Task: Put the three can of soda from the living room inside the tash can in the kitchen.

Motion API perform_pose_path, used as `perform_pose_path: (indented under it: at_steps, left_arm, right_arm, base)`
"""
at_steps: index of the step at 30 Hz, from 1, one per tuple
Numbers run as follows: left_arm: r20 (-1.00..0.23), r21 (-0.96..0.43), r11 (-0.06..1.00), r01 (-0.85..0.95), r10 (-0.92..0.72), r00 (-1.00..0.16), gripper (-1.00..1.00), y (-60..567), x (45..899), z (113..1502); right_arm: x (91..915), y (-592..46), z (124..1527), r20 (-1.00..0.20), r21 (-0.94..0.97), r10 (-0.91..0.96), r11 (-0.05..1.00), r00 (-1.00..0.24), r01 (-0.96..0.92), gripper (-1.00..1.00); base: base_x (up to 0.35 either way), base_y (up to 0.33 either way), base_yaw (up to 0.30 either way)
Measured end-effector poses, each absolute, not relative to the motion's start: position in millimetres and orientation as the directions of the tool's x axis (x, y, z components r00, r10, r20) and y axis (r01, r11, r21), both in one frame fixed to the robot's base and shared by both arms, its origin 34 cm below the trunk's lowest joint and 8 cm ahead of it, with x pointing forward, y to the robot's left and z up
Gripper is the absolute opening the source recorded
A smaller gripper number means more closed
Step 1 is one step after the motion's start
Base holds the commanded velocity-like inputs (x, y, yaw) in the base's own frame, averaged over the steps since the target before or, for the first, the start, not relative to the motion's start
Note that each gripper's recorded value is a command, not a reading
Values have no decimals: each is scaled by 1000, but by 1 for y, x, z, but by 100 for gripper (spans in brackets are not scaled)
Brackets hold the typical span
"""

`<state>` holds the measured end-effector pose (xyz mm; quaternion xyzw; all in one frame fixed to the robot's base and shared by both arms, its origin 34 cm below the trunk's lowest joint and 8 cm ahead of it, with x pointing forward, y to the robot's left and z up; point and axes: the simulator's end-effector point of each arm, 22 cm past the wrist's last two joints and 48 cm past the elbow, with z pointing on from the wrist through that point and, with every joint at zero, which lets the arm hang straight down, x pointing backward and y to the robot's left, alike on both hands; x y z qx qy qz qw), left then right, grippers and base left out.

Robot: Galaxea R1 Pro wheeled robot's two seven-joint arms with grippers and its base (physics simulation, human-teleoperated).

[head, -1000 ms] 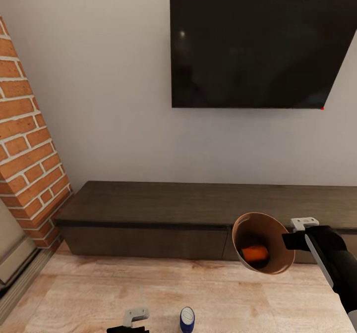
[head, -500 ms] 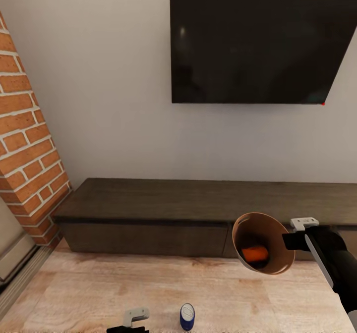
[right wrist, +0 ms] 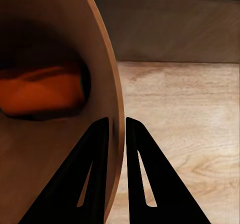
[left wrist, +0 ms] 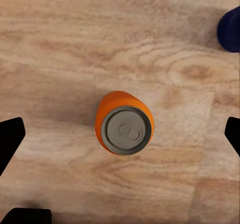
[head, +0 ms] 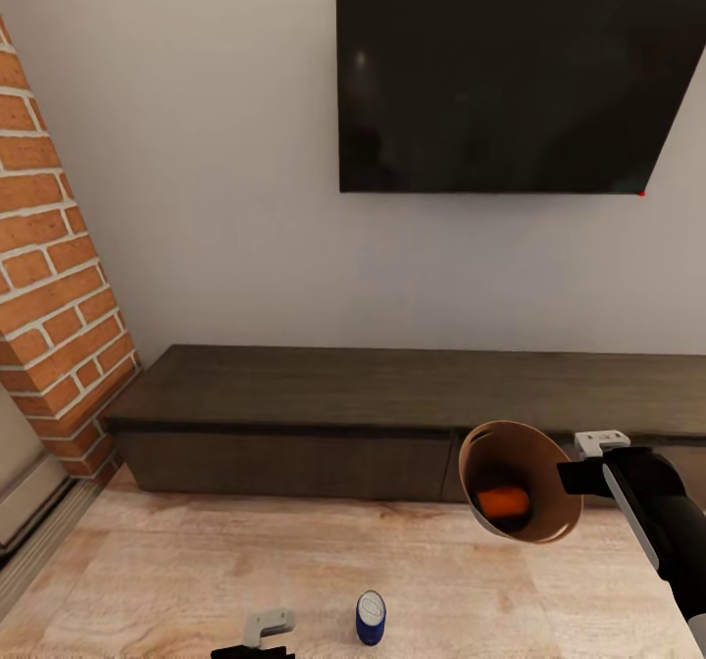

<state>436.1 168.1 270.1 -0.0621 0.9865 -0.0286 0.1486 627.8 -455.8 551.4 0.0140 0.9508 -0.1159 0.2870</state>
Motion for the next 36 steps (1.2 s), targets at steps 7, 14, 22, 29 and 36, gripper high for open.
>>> perform_pose_path:
  at_steps: [7, 14, 22, 29, 36]
  left_arm:
    - [-290, -75, 991, -113, -130, -948, 100, 167, 433, 257]
    - [-290, -76, 991, -113, -130, -948, 100, 167, 433, 257]
    - [-291, -76, 991, -112, -130, -948, 100, 167, 433, 257]
    - [-291, -76, 991, -113, -130, -948, 100, 167, 432, 251]
    - [-293, -78, 991, -113, -131, -947, 100, 166, 428, 235]
  right_arm:
    - [624, -456, 538, -549, -214, -41, 972, -835, 93, -100]
    - [624, -456, 538, -549, -213, -41, 973, -835, 93, -100]
    - [623, -456, 537, -547, -213, -41, 973, -836, 92, -100]
    - [621, -456, 530, -547, -212, -39, 973, -836, 93, -100]
    - [617, -456, 514, -547, -212, -39, 973, -836, 93, -100]
  base:
    - [0, 0, 0]
    - [0, 0, 0]
    - [0, 0, 0]
    - [0, 0, 0]
    - [0, 0, 0]
